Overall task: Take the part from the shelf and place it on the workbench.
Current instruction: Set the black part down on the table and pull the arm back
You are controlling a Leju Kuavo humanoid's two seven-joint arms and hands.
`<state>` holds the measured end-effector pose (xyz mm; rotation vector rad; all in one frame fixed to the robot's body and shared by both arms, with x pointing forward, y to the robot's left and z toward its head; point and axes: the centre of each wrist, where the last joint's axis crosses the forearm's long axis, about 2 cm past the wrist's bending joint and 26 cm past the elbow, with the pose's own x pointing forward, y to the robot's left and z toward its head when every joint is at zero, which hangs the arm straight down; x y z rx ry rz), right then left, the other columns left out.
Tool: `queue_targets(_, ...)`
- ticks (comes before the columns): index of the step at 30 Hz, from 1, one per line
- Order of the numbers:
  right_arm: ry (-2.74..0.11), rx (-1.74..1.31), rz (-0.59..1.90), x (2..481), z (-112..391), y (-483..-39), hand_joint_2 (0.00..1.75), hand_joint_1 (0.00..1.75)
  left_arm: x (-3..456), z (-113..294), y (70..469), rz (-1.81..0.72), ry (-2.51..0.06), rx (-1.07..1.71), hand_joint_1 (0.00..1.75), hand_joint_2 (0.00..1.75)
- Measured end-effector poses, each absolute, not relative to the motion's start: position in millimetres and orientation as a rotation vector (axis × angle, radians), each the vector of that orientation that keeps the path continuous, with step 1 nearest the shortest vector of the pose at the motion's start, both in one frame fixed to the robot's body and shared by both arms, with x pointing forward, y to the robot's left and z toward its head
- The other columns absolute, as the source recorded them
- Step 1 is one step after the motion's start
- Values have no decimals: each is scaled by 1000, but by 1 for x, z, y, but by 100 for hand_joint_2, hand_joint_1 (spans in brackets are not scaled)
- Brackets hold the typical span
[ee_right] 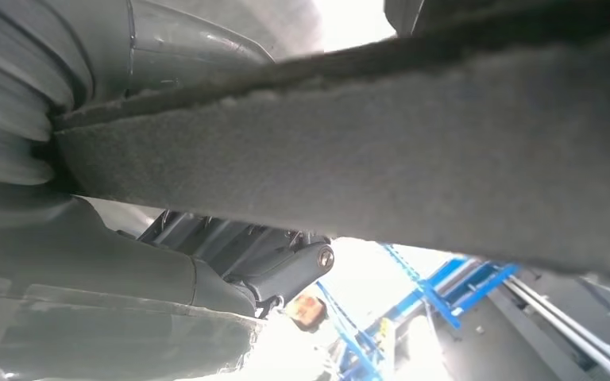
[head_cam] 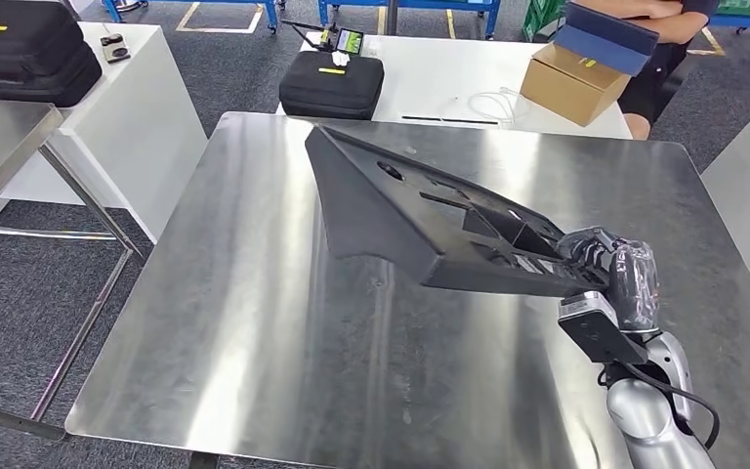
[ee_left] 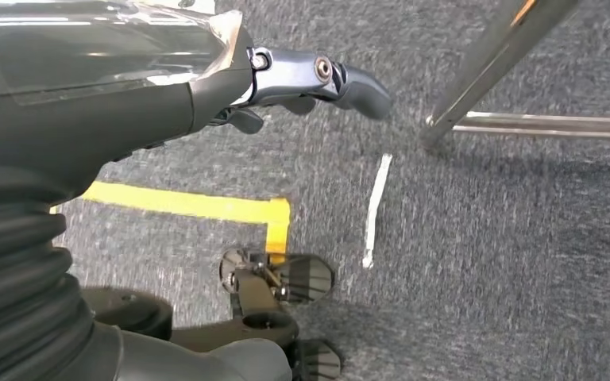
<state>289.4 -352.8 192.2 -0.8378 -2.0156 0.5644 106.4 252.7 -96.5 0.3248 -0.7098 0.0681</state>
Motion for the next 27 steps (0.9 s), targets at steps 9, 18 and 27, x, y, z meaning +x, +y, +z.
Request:
queue_targets(9, -2013, -841, 560, 288, 191, -354, 175, 175, 106, -96, 251, 56, -713, 317, 0, 175)
queue_targets(18, -2013, -846, 588, 289, 191, -354, 175, 175, 106, -96, 251, 47, -713, 309, 0, 175)
queue_targets(27, -1923, -1016, 870, 334, 211, -343, 175, 175, 116, -94, 248, 13, -706, 278, 0, 175)
